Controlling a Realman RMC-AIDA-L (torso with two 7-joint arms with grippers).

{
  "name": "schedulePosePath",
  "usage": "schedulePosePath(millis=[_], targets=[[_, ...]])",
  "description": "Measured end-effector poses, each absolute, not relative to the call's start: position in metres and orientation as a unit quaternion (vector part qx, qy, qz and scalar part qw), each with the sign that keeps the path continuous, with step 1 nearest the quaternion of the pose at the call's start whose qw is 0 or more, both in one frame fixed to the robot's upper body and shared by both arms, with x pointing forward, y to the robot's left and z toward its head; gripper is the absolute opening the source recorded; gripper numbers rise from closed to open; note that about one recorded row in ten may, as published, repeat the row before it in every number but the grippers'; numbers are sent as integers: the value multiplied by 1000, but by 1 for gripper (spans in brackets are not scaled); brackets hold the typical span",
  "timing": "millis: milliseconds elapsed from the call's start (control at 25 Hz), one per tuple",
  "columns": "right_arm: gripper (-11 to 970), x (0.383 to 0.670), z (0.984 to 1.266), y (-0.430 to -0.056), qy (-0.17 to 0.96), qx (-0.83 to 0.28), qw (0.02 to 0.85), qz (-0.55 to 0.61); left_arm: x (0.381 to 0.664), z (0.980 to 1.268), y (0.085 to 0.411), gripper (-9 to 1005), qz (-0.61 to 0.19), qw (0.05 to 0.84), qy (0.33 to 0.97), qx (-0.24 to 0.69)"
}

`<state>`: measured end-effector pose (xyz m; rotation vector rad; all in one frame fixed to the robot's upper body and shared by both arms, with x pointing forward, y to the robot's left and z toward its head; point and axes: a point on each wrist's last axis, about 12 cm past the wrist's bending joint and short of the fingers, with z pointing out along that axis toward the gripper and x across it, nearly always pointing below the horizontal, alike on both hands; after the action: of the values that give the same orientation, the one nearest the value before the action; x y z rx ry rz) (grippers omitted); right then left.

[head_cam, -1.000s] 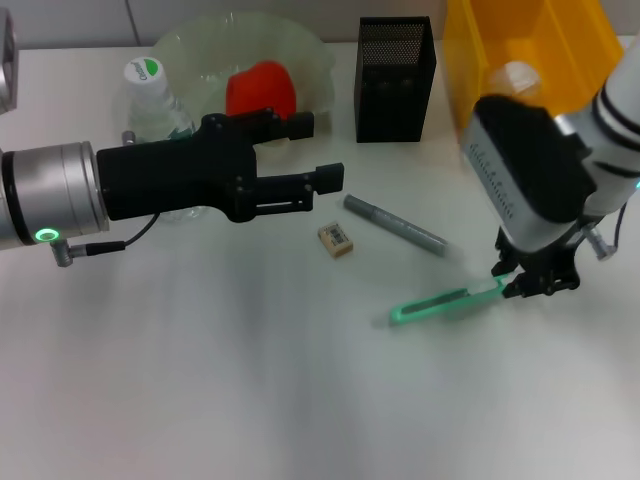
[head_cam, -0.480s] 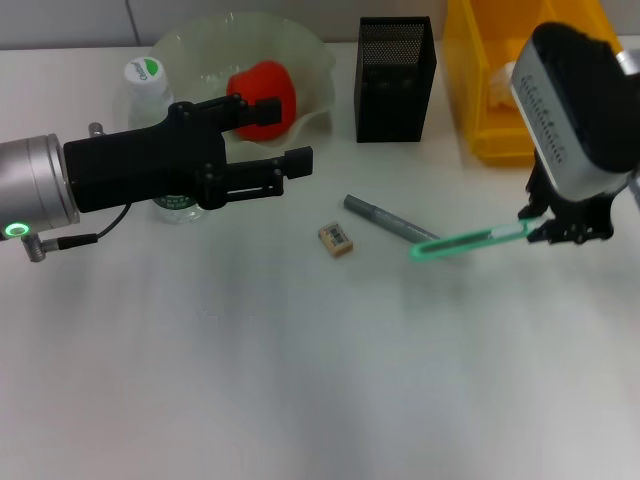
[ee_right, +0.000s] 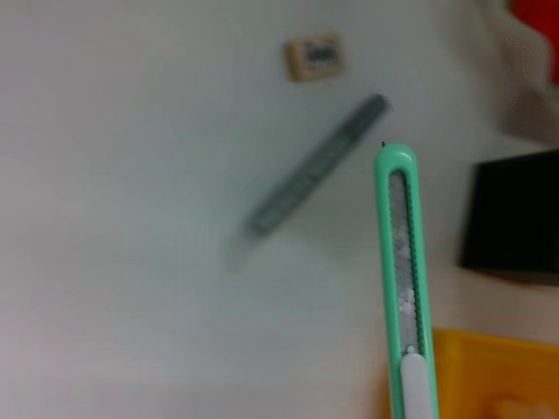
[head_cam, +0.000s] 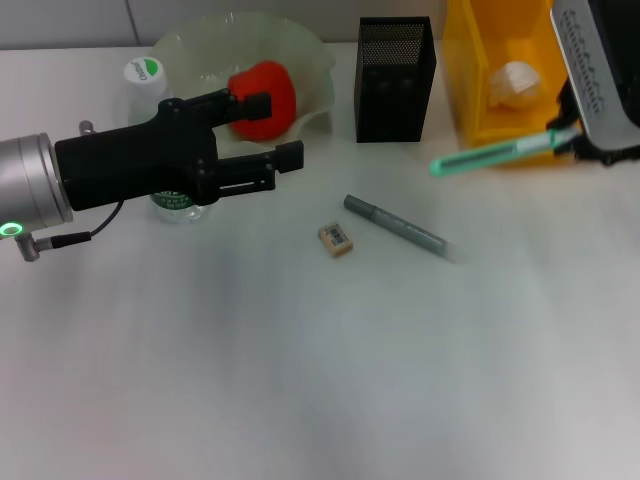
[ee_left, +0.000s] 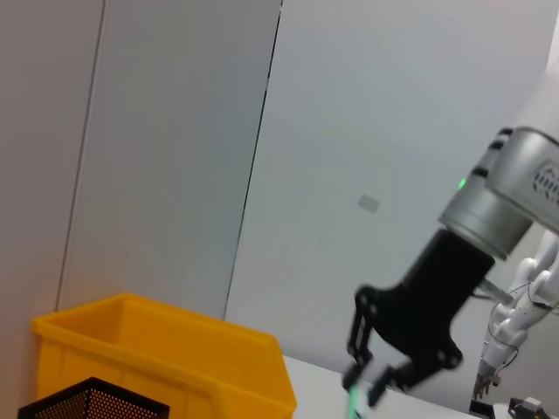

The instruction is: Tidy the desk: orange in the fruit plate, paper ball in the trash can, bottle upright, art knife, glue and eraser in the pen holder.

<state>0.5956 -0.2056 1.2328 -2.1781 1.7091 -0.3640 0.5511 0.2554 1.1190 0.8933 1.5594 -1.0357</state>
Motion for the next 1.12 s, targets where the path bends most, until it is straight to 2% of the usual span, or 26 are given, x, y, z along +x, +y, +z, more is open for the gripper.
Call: schedulePosePath(millis=[200,600,760,1120], targets=[[175,596,1247,-212,583,-762,214,-184,544,1110,252,797,-426,514,642,377],[182,596,1258,-225,544,-750,264,-269,537,1097,249,797,-417,527,631,387],[185,602,1256,-230,511,-750,283,-311,535,1091,248,797,-414,535,625,388],[191,603,1230,-227,398,-765,303,-404,529,1081,251,797,-394,556,620,389]])
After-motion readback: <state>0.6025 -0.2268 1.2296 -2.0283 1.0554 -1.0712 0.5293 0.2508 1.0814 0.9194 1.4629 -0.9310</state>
